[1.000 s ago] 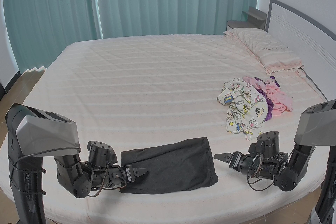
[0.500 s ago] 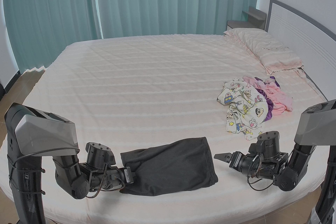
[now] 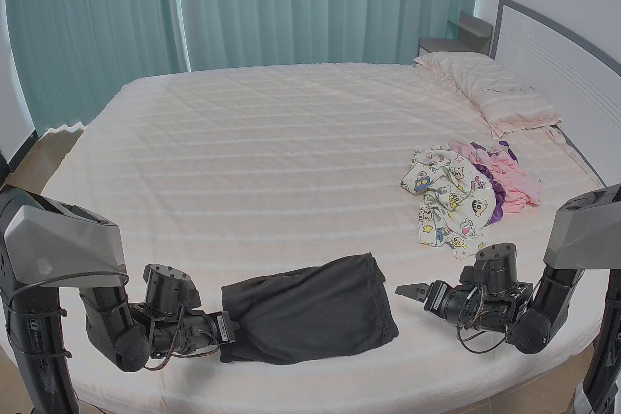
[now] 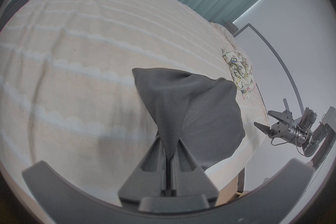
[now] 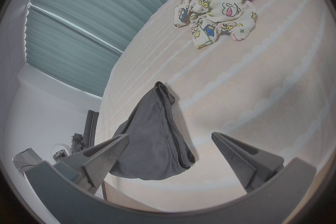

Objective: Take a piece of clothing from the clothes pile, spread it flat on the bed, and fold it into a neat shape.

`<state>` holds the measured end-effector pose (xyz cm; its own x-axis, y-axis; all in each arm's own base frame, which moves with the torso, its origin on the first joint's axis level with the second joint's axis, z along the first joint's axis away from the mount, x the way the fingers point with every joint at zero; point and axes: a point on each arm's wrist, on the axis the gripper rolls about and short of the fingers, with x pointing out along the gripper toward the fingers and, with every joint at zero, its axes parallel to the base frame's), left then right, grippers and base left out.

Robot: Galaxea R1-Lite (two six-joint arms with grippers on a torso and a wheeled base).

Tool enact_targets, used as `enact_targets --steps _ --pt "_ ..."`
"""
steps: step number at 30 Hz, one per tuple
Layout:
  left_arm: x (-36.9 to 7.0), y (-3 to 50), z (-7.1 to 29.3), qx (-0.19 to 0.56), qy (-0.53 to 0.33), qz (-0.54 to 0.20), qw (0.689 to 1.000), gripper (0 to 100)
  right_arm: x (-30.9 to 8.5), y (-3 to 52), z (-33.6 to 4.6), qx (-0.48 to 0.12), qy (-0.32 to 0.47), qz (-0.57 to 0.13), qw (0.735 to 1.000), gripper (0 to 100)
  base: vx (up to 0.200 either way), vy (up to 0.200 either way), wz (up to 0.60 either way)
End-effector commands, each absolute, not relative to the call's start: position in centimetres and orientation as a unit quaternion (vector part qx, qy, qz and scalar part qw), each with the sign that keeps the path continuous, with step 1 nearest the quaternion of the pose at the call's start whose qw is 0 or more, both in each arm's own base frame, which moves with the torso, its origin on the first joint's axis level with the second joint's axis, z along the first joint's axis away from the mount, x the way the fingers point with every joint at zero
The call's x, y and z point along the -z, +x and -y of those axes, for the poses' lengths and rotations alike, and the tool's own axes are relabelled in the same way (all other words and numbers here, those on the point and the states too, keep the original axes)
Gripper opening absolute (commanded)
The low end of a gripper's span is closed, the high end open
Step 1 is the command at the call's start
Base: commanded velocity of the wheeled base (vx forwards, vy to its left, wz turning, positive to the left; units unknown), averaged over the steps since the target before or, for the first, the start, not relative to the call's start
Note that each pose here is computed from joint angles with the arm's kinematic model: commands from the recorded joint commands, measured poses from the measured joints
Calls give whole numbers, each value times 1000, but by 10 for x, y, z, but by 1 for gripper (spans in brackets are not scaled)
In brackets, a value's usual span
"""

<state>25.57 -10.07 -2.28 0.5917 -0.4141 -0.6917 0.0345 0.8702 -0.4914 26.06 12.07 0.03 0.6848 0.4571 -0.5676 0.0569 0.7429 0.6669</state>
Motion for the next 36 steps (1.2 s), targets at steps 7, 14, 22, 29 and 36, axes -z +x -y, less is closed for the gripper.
enact_targets --steps 7,14,22,29,36 --pt "13 254 95 128 -225 -420 870 0 0 259 -121 -116 345 -384 849 100 0 171 0" --pt "12 252 93 124 -227 -422 869 0 1 259 -121 -115 345 -384 848 100 0 200 0" --pt "13 252 85 111 -232 -422 869 0 2 259 -121 -115 345 -386 848 100 0 200 0" --pt "14 253 81 104 -236 -423 869 0 2 259 -121 -115 345 -386 848 100 0 200 0" --pt "15 253 81 104 -235 -425 868 0 1 259 -121 -116 345 -385 848 100 0 143 0"
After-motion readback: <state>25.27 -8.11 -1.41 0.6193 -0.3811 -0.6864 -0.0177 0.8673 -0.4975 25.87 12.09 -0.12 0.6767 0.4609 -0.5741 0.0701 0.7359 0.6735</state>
